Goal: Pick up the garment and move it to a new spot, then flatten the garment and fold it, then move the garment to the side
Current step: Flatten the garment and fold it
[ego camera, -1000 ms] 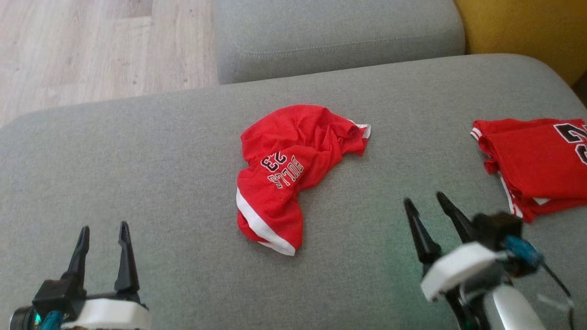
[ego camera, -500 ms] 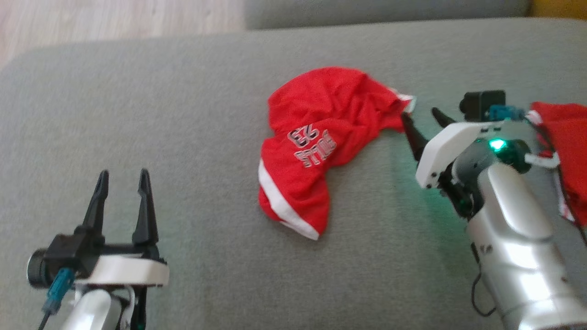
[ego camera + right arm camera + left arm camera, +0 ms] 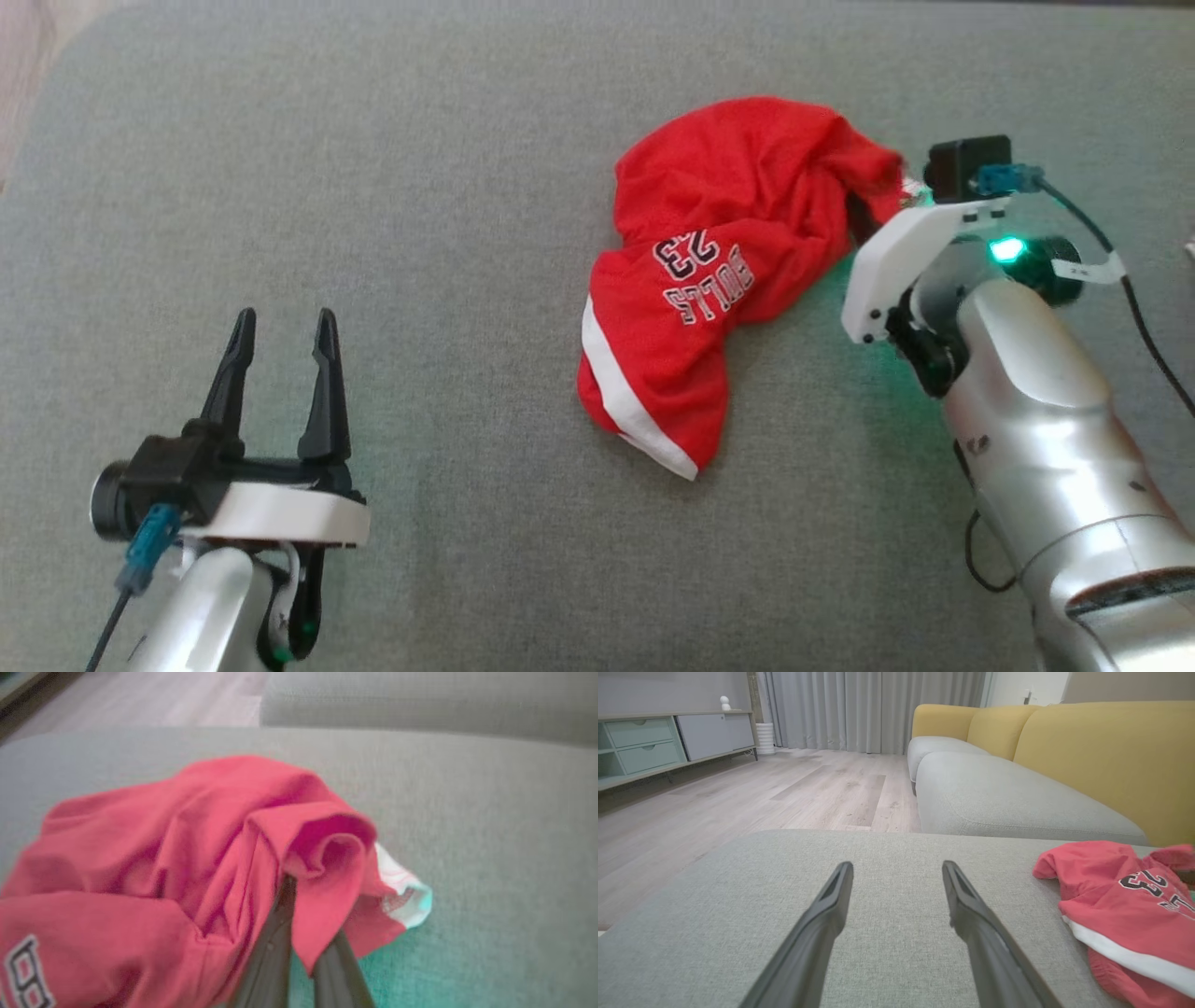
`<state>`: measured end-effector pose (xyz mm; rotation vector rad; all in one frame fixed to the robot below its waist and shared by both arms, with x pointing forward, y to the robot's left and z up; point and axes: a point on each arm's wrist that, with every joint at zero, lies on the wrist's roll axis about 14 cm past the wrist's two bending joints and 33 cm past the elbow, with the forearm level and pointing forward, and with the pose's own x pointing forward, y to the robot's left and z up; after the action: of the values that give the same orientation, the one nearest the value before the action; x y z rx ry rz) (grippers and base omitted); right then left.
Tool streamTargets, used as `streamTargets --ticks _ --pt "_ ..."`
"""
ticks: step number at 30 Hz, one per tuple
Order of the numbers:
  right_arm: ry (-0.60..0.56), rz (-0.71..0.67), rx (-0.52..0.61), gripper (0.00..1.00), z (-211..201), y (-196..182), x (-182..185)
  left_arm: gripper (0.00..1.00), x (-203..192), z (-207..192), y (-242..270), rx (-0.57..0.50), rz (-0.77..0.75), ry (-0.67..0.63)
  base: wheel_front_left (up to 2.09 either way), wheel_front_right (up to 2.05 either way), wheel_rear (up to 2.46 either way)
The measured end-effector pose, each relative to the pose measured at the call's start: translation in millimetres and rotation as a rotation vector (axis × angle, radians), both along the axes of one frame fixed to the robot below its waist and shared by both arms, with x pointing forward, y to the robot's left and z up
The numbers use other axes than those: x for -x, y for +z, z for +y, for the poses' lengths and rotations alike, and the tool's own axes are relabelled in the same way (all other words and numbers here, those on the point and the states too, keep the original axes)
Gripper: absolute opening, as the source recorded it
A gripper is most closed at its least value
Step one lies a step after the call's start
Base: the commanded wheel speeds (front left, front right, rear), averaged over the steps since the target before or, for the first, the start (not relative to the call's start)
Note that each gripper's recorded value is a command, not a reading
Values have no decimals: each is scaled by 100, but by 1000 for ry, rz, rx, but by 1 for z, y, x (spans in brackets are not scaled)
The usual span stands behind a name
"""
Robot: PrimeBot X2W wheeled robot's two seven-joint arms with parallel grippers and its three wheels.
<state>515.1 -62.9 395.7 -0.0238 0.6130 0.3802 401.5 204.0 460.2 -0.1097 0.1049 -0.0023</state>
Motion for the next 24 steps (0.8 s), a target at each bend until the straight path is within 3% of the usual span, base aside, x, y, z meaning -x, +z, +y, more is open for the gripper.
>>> streamTargets --ticks 4,10,14,18,24 --pt "86 -200 -23 0 25 52 -10 100 3 -1 7 2 -19 -5 0 0 0" --pt "275 -604 -129 0 85 198 -7 100 17 0 20 9 -55 2 0 0 0" --pt "331 -829 -139 0 85 281 10 100 27 -3 26 14 -73 0 0 0 0" --pt "347 -981 -131 0 74 336 29 100 32 -7 35 17 -99 -4 0 0 0" --pt "435 -1154 -158 0 90 399 73 100 41 -7 39 20 -113 -2 0 0 0"
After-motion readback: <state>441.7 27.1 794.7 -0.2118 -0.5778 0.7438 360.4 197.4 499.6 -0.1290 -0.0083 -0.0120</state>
